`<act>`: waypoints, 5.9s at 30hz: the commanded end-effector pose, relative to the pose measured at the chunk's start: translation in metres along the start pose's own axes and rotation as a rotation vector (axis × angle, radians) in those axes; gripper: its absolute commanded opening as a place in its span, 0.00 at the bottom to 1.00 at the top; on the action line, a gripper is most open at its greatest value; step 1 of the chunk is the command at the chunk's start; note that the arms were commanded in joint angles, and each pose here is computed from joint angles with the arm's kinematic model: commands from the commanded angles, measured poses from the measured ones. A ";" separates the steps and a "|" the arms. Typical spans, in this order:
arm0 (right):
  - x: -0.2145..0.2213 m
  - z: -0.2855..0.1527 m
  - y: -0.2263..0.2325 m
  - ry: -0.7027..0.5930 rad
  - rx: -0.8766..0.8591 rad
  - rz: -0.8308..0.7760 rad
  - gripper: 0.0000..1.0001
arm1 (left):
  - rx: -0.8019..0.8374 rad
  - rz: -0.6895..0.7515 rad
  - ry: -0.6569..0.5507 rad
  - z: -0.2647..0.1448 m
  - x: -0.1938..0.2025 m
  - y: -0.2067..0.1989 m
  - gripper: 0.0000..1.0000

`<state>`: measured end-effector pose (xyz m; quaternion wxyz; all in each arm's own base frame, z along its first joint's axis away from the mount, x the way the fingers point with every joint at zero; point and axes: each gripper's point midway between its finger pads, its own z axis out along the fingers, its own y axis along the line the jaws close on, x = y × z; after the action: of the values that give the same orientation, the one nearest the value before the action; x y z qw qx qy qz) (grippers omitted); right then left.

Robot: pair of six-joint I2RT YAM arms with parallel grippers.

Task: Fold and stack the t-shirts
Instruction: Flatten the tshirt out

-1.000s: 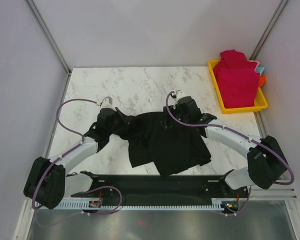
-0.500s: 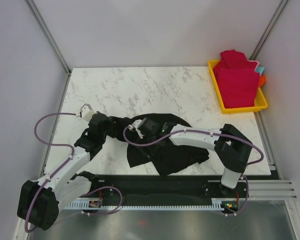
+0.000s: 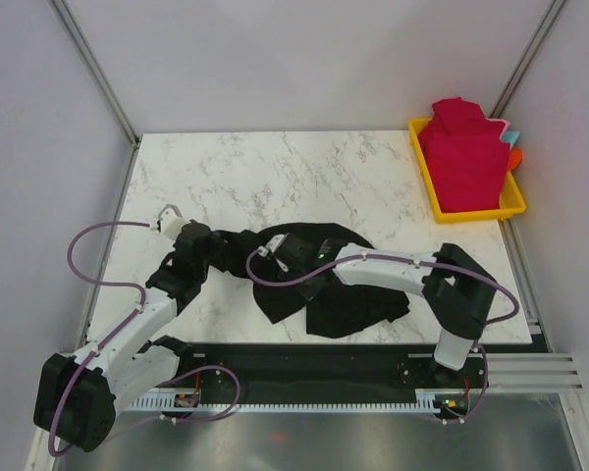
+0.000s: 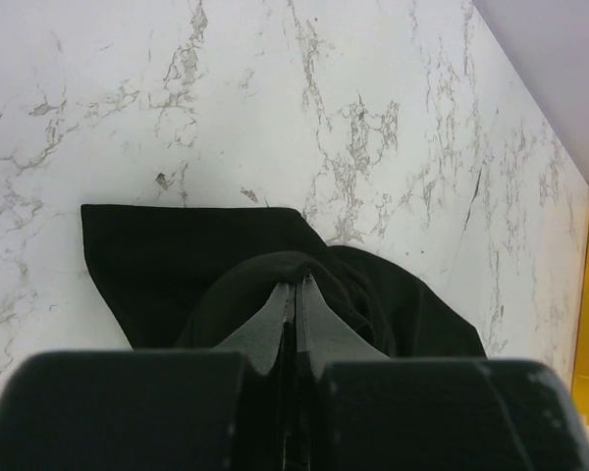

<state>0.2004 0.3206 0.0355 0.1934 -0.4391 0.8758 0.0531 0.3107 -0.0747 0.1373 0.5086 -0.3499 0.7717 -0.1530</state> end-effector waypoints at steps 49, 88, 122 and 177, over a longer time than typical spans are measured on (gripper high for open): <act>-0.024 -0.051 -0.137 -0.226 0.256 0.438 0.00 | -0.133 -0.067 -0.135 0.032 -0.018 0.013 0.02; -0.013 -0.012 -0.147 -0.238 0.207 0.576 0.69 | -0.153 -0.151 0.210 0.073 -0.017 -0.013 0.88; 0.003 0.003 -0.195 -0.265 0.265 0.754 0.00 | -0.473 -0.064 0.139 0.053 0.026 0.099 0.62; 0.010 -0.241 -0.211 -0.850 0.231 0.926 0.06 | 0.278 -0.069 -0.291 -0.201 -0.210 -0.089 0.02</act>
<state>0.2956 0.1012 0.2860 0.5692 0.1089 0.7958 0.1757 0.2132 -0.0101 0.4154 0.6578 -0.3561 0.6175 -0.2434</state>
